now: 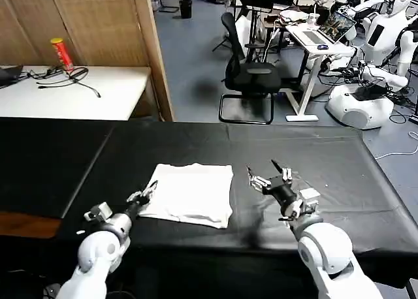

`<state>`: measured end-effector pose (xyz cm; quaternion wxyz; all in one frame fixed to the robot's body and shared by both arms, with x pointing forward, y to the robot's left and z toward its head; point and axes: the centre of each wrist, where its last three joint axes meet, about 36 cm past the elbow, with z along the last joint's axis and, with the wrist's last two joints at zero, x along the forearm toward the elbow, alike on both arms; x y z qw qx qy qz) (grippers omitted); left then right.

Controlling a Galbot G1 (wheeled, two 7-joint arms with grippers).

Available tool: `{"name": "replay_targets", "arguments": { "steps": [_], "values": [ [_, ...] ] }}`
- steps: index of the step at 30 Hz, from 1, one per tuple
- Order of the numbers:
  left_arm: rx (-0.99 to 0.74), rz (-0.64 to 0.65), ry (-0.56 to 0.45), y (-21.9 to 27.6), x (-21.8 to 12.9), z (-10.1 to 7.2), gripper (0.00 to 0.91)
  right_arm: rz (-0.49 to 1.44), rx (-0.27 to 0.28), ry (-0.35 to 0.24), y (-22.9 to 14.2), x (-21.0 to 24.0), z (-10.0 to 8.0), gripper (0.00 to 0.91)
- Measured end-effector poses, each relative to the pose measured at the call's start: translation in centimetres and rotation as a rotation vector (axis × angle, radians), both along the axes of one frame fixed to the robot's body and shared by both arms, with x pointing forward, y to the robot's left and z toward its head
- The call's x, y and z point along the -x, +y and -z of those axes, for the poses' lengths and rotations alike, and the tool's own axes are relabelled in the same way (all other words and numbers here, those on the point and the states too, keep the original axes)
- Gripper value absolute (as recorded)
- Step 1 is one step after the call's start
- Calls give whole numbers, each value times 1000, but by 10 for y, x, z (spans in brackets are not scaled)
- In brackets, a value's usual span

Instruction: Fold and organize the clothes.

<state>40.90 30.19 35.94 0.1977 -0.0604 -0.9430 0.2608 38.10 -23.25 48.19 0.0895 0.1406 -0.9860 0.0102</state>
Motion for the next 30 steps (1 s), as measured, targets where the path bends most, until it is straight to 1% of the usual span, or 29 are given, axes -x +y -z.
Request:
{"name": "replay_targets", "arguments": {
  "steps": [4,8,10,14,18,22,25,27,30],
  "values": [
    [-16,-3,-3,3,-1,-2,0,3,-4,-3,1,0,0,878],
    [-97,-1,-31,6,-2,-14,0,10,11,-7,1,0,4,878],
    [-155,5,-45,7,-2,-20,0,15,16,-7,0,1,4,878],
    [-340,19,-82,20,-1,-37,0,29,24,-5,-3,0,5,878],
    [-544,21,-126,44,-1,-58,0,34,28,-1,-1,0,8,878],
    [-686,15,-156,74,0,-82,0,34,25,1,1,-1,10,878],
    [-783,12,-187,97,0,-107,0,34,19,3,3,-2,12,878],
    [-856,-2,-207,111,-1,-127,0,33,17,6,6,-2,14,878],
    [-947,-15,-244,118,2,-151,0,32,10,9,9,-2,17,878]
  ]
}}
